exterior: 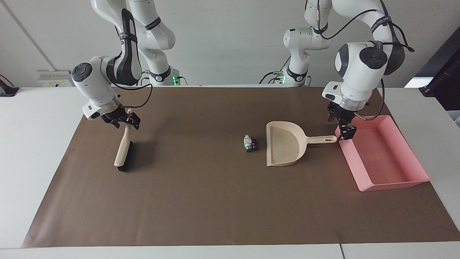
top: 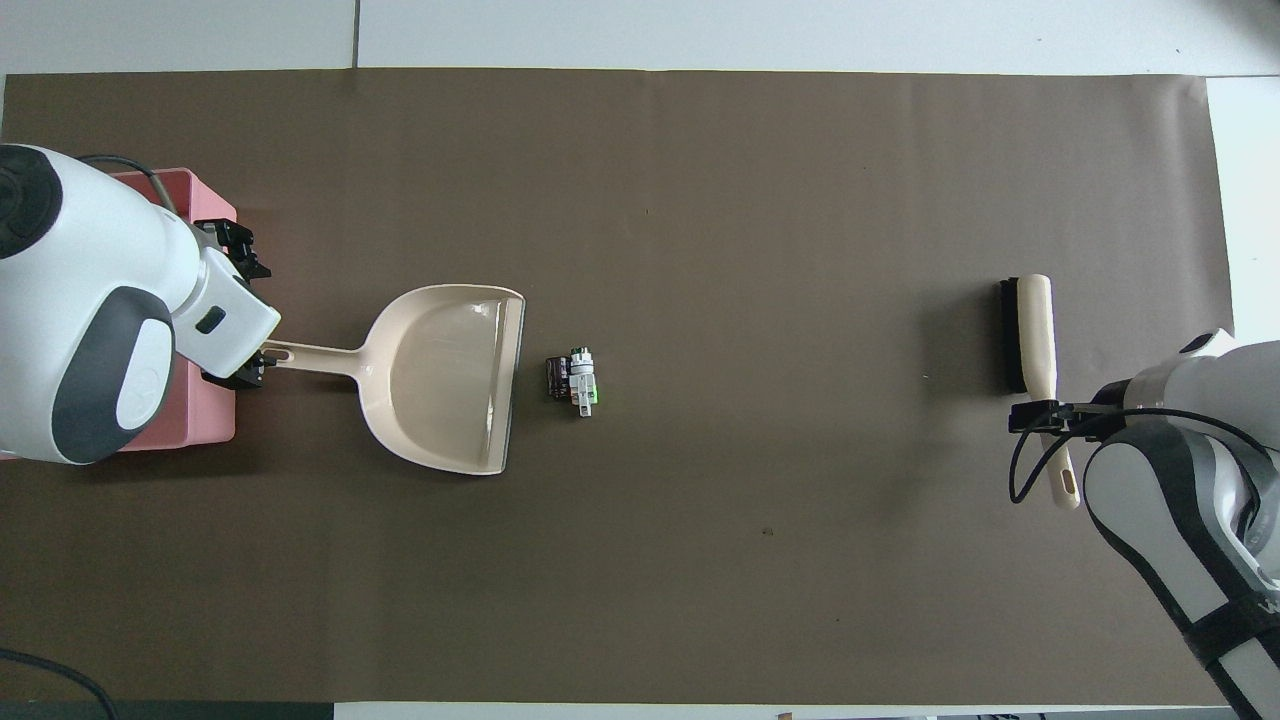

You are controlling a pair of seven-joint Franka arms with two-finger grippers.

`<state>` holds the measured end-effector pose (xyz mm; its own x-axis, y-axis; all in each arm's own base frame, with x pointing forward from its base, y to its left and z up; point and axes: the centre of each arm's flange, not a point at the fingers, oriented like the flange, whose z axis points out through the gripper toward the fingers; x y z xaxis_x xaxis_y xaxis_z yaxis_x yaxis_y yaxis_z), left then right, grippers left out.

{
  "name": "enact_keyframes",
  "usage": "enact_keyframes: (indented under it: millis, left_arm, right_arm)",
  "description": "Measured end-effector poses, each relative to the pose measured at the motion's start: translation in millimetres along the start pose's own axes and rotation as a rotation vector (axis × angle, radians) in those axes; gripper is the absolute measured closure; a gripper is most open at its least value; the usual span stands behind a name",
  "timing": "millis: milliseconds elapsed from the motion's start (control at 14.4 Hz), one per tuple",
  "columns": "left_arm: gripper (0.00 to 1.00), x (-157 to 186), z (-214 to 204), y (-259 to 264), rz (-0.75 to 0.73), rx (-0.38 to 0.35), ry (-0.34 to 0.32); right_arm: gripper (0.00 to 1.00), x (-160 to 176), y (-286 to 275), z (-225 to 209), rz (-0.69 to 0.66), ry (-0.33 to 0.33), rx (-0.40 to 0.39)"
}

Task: Clean e-waste and dump in bin
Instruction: 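Grasp the dustpan handle with the left gripper while the right gripper grasps the brush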

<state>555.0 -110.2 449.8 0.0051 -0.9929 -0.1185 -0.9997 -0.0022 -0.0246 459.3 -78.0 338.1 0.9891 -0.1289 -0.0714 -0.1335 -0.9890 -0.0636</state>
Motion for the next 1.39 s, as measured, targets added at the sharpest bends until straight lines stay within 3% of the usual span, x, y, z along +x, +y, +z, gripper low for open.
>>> enact_keyframes:
  millis: [278, 624, 902, 1249, 1388]
  left_arm:
    - [0.04, 11.1, 48.4, 15.1, 0.054, 0.021, -0.073]
    - [0.04, 20.1, 80.0, 25.2, 0.039, 0.024, -0.079]
    - [0.06, 30.1, 91.7, 31.8, 0.054, 0.013, -0.093]
    - [0.11, 46.2, 101.5, 38.0, 0.062, 0.029, -0.151]
    - [0.30, 46.0, 101.8, 38.1, 0.062, 0.029, -0.152]
  right_arm:
    - [0.04, -2.3, 0.1, 3.6, -0.009, -0.008, 0.000]
    - [0.09, -2.4, 0.1, 3.6, -0.011, -0.008, 0.000]
    - [0.35, -2.3, -0.4, 3.5, -0.013, -0.008, 0.000]
    - [0.40, -2.0, -1.0, 3.2, -0.014, -0.007, 0.000]
    - [0.43, -2.0, -1.0, 3.2, -0.014, -0.007, 0.000]
